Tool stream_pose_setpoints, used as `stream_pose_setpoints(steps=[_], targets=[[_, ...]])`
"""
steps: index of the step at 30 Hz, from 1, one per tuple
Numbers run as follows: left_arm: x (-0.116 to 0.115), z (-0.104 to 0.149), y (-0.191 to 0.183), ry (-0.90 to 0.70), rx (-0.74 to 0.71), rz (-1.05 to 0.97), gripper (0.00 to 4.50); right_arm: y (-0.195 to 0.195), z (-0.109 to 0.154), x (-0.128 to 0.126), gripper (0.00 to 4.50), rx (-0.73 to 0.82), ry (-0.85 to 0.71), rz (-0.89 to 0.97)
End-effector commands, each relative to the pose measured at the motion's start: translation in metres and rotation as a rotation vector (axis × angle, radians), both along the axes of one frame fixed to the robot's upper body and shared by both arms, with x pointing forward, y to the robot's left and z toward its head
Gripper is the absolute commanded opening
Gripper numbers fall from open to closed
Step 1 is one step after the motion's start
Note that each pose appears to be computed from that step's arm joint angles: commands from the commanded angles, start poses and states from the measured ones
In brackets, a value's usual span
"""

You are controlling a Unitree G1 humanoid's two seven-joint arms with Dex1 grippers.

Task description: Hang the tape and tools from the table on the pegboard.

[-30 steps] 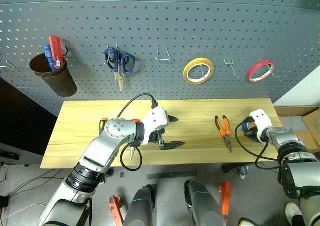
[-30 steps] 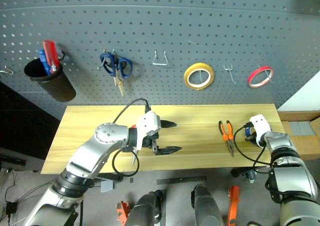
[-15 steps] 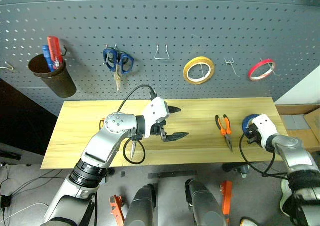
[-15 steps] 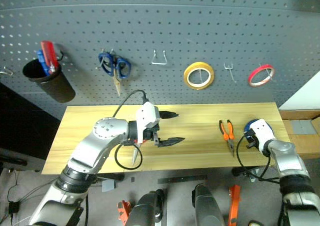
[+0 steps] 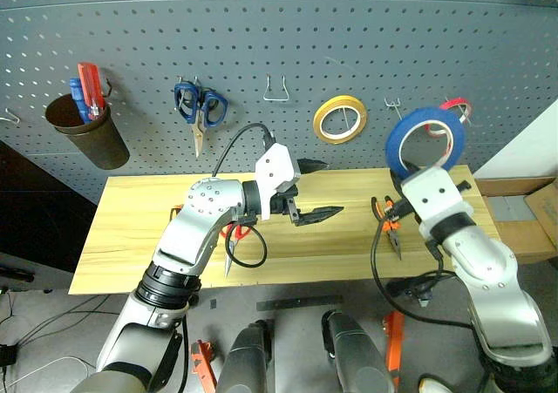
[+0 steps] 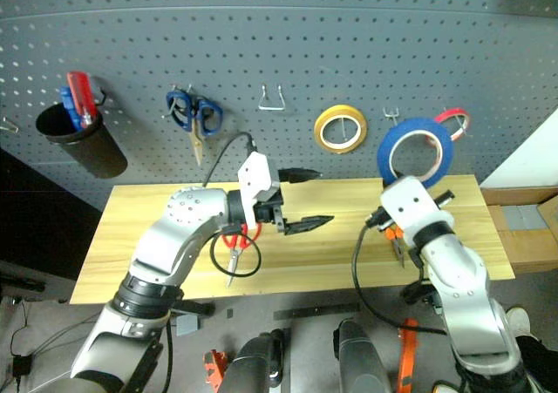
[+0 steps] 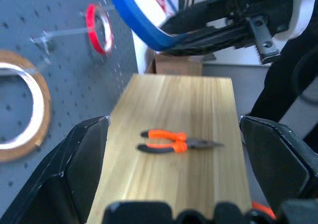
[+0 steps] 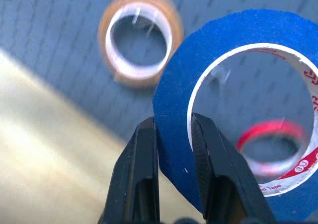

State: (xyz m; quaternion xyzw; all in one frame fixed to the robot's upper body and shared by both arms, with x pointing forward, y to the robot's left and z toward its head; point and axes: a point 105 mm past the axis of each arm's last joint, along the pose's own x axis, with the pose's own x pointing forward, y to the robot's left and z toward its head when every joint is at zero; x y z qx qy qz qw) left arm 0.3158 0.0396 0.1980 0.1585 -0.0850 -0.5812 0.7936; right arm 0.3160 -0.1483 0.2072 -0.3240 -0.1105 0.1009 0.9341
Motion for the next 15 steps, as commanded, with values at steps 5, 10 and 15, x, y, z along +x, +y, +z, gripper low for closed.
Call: stream_pose_setpoints(steps=[5,10,15], targets=[[-0.01,0.016,-0.004,0.017,-0.062,-0.05,4.5,-0.016,0.006,0.061,0.37,0.102,-0.03,-0.012],[-0.009,0.015,-0.003,0.013,-0.058,-0.036,4.5,-0.017,-0.005,0.077,0.37,0.165,-0.004,0.01],[-0.006,0.013,0.001,0.017,-0.056,-0.01,4.5,-0.006,-0.01,0.061,2.04,0.171,-0.019,0.056]])
